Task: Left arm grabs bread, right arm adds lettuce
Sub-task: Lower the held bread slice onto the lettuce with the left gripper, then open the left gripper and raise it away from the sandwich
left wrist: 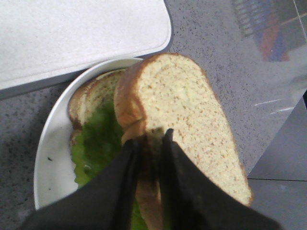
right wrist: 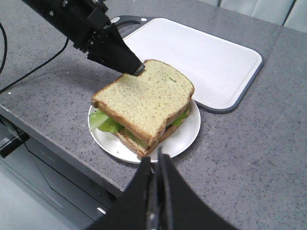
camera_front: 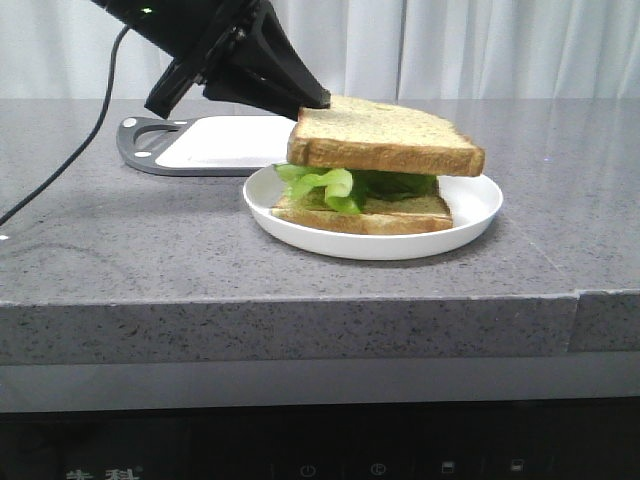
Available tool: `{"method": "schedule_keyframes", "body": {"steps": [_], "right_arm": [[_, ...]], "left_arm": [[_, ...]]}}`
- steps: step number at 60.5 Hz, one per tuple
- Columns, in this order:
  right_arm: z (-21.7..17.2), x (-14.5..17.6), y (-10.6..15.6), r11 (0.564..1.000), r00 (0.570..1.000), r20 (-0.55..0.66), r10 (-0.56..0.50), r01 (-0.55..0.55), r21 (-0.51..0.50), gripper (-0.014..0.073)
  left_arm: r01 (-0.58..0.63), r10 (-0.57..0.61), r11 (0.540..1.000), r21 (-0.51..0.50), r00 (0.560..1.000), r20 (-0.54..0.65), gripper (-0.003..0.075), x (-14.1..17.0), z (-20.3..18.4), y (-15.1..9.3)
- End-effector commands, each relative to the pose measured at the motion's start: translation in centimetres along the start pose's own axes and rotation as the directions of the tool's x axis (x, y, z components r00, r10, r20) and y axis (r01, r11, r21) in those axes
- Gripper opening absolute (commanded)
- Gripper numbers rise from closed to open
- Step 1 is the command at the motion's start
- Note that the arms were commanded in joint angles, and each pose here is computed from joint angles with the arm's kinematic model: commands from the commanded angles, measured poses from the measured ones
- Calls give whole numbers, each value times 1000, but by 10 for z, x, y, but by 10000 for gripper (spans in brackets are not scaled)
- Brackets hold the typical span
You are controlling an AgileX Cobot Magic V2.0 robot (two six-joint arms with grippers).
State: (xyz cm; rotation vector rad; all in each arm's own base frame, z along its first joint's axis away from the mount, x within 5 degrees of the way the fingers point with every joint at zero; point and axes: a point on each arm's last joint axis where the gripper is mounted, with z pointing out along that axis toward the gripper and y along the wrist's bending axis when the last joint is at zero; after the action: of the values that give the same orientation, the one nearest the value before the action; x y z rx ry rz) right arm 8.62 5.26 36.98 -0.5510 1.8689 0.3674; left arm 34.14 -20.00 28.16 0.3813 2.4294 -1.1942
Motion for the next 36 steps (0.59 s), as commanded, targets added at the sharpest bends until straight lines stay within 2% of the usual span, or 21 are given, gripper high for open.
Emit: {"method": "schedule_keyframes", "body": {"steps": [1,6,9,12,16,19,28,36], "right_arm": [[-5,-13,-2,1000,995,95,-2,0,22,-51],[-5,-13,-2,1000,995,96,-2,0,23,-51],[-5,-13,-2,1000,995,96,-2,0,23,-51],[-5,-13,-2,1000,995,96,-2,0,23,-51],[-5,-13,-2,1000,995,96,-2,0,23,-51],[-5,-13,-2,1000,996,94,-2,0,22,-51],[-5,-12,-2,1000,996,84,20,-22,19,-51],[-5,-12,-4,997,993,93,66,-69,34,-51]], "left_arm": [[-33,29,998,52,997,76,377,-11,-21,-22],[-37,33,997,63,997,64,531,-11,-24,-23],[-63,59,995,78,997,51,560,-9,-30,-28],[-91,87,992,81,995,55,536,-8,-38,-32],[-131,125,989,69,989,82,452,-8,-53,-42],[-172,167,984,46,981,102,349,-7,-66,-49],[-309,313,950,-53,943,114,-19,2,-96,-67],[-350,363,931,-102,919,156,-21,10,-115,-78]]}}
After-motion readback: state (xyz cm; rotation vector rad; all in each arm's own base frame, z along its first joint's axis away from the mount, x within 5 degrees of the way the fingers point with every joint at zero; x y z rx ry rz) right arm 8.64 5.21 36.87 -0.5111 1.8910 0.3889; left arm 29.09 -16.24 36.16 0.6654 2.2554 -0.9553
